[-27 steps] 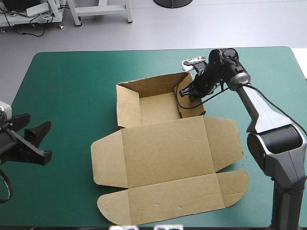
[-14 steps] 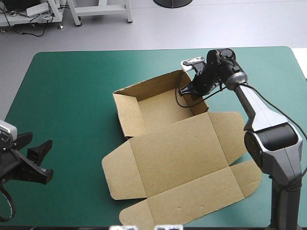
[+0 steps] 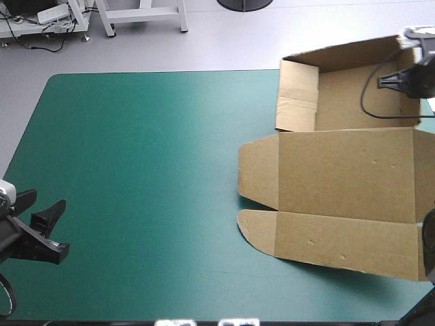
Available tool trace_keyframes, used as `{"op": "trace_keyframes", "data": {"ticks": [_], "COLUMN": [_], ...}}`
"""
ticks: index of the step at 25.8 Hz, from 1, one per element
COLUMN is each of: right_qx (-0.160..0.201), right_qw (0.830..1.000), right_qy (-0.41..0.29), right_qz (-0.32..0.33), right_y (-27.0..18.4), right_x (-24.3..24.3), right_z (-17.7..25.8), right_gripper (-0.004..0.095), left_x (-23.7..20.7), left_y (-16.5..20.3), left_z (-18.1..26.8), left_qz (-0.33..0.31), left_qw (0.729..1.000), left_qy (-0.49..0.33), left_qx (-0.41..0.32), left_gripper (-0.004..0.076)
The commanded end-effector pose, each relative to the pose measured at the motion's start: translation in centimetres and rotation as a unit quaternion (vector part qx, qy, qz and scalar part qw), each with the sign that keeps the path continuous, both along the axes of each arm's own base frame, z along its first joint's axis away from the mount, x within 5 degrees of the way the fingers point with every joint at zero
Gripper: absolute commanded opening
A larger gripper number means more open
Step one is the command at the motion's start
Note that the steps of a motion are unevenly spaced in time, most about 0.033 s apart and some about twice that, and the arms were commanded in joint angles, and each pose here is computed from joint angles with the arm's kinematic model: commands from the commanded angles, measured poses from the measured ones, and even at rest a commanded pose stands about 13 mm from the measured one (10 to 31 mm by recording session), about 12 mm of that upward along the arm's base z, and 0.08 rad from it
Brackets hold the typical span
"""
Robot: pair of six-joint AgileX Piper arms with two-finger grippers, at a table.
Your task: Fold the box
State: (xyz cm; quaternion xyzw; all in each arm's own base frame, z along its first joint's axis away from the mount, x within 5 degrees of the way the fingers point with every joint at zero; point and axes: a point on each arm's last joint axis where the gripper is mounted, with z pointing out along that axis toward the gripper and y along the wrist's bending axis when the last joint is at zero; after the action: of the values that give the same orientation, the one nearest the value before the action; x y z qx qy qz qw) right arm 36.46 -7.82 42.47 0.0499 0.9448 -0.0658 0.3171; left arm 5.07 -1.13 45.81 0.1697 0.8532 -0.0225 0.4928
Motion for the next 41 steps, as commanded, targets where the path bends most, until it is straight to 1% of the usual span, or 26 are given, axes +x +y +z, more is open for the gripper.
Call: {"op": "trace_keyframes", "data": {"ticks": [1,5,7,9,11,14,16,19,21,24,27,29,31,33,35,36,38,41], "right_qx": [0.072,0.112,0.119,0.122,0.124,0.118,0.106,0.084,0.065,0.057,0.068,0.076,0.079,0.075,0.079,0.087,0.094,0.076], "right_qw": [0.996,0.99,0.987,0.987,0.989,0.992,0.994,0.996,0.997,0.998,0.997,0.996,0.994,0.992,0.99,0.988,0.984,0.978], "right_qy": [0.031,0.08,0.099,0.094,0.061,0.035,0.035,0.026,0.017,0.002,-0.014,-0.028,-0.047,-0.068,-0.097,-0.112,-0.135,-0.178], "right_qz": [-0.03,-0.044,-0.048,-0.05,-0.054,-0.021,-0.005,0.015,0.035,0.039,0.042,0.048,0.059,0.071,0.072,0.067,0.063,0.081], "right_y": [-4.3,-6.3,-6.5,-6.3,-6.3,-6.0,-6.1,-6.2,-6.3,-6.5,-6.4,-6.2,-5.9,-5.6,-5.1,-4.9,-4.3,-3.0], "right_x": [-3.1,-4.4,-4.8,-5.1,-4.8,-4.3,-4.2,-4.0,-3.8,-3.4,-3.1,-2.8,-2.8,-3.0,-3.4,-3.7,-4.4,-6.4], "right_z": [-2.6,-8.0,-12.3,-15.1,-16.0,-15.9,-15.7,-15.3,-14.8,-13.8,-12.5,-10.8,-8.6,-6.1,-3.3,-1.9,0.4,4.5], "right_gripper": [-0.0019,-0.002,-0.0019,-0.0019,-0.0019,-0.0008,0.0061,0.019,0.0267,0.0316,0.032,0.032,0.032,0.0317,0.0316,0.03,0.0229,0.0039], "left_x": [-0.1,-0.1,-0.1,-0.1,-0.1,0.0,-0.1,0.1,0.1,0.1,0.2,0.2,0.2,0.2,0.3,0.3,0.3,0.4], "left_y": [0.1,0.1,0.1,0.1,0.1,0.0,0.0,0.0,0.0,0.1,0.1,0.1,0.1,0.1,0.1,0.1,0.1,0.0], "left_z": [0.2,0.2,0.2,0.2,0.3,0.2,0.2,0.2,0.2,0.2,0.2,0.2,0.2,0.2,0.2,0.3,0.3,0.4], "left_qz": [0.002,0.002,0.002,0.002,0.002,0.002,0.002,0.002,0.002,0.005,0.007,0.007,0.007,0.007,0.007,0.006,0.007,-0.013], "left_qw": [1.0,1.0,1.0,1.0,1.0,1.0,1.0,1.0,1.0,1.0,1.0,1.0,1.0,1.0,1.0,1.0,1.0,0.999], "left_qy": [0.01,0.01,0.009,0.009,0.007,0.009,0.01,0.012,0.012,0.011,0.013,0.013,0.013,0.013,0.009,0.007,0.003,-0.006], "left_qx": [0.0,0.0,0.0,0.0,-0.001,0.0,-0.001,0.0,0.001,0.003,0.006,0.006,0.006,0.006,0.005,0.005,0.007,0.031], "left_gripper": [0.0352,0.0353,0.0353,0.0353,0.0353,0.0353,0.0353,0.0353,0.0353,0.0352,0.0352,0.0352,0.0352,0.0352,0.0352,0.0352,0.0349,0.0312]}}
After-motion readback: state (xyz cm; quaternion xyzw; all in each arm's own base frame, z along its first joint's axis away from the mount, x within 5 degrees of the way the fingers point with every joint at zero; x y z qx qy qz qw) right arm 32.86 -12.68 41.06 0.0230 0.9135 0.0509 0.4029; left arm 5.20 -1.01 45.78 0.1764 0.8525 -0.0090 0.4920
